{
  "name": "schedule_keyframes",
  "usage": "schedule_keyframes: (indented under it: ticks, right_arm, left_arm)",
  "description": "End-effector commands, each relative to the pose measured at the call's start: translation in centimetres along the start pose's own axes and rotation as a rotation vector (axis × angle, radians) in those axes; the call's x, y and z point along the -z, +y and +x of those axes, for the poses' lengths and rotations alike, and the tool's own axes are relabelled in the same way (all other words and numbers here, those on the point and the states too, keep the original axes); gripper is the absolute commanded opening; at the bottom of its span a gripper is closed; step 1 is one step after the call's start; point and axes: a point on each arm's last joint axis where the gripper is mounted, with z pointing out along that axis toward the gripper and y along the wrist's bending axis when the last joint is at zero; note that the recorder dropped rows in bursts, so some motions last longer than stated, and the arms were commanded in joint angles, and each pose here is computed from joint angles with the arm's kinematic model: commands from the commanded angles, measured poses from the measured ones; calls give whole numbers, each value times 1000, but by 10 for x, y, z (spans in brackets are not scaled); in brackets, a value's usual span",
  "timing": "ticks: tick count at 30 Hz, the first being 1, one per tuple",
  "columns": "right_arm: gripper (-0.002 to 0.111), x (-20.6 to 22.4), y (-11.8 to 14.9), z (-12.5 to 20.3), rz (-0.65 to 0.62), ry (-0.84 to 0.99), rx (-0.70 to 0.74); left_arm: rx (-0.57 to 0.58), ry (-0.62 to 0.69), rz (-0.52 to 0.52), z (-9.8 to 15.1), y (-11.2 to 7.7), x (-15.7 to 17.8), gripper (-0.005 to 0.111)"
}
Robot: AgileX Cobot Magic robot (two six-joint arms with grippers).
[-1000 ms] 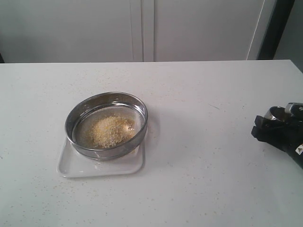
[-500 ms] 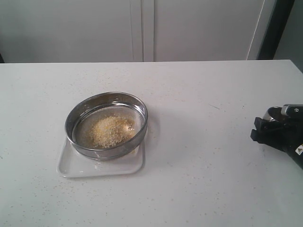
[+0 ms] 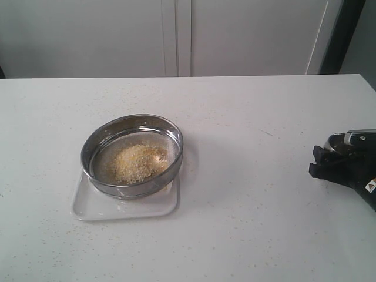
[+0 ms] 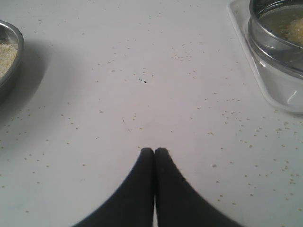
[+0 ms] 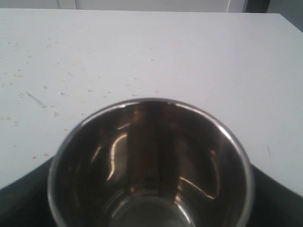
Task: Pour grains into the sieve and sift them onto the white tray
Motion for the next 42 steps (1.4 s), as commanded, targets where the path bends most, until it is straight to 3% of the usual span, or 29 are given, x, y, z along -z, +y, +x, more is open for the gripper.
schedule_keyframes:
  ticks: [1,12,42]
  right_arm:
    - [75,0,-2,-2,0,-21,10]
    - [93,0,-2,-2,-2,-21,10]
    - [94,1,-3,-5,14,-41,2]
  left_arm:
    - [7,13,4,3,0,-1,0]
    - [7,13,4,3,0,-1,0]
    - [7,13,4,3,0,-1,0]
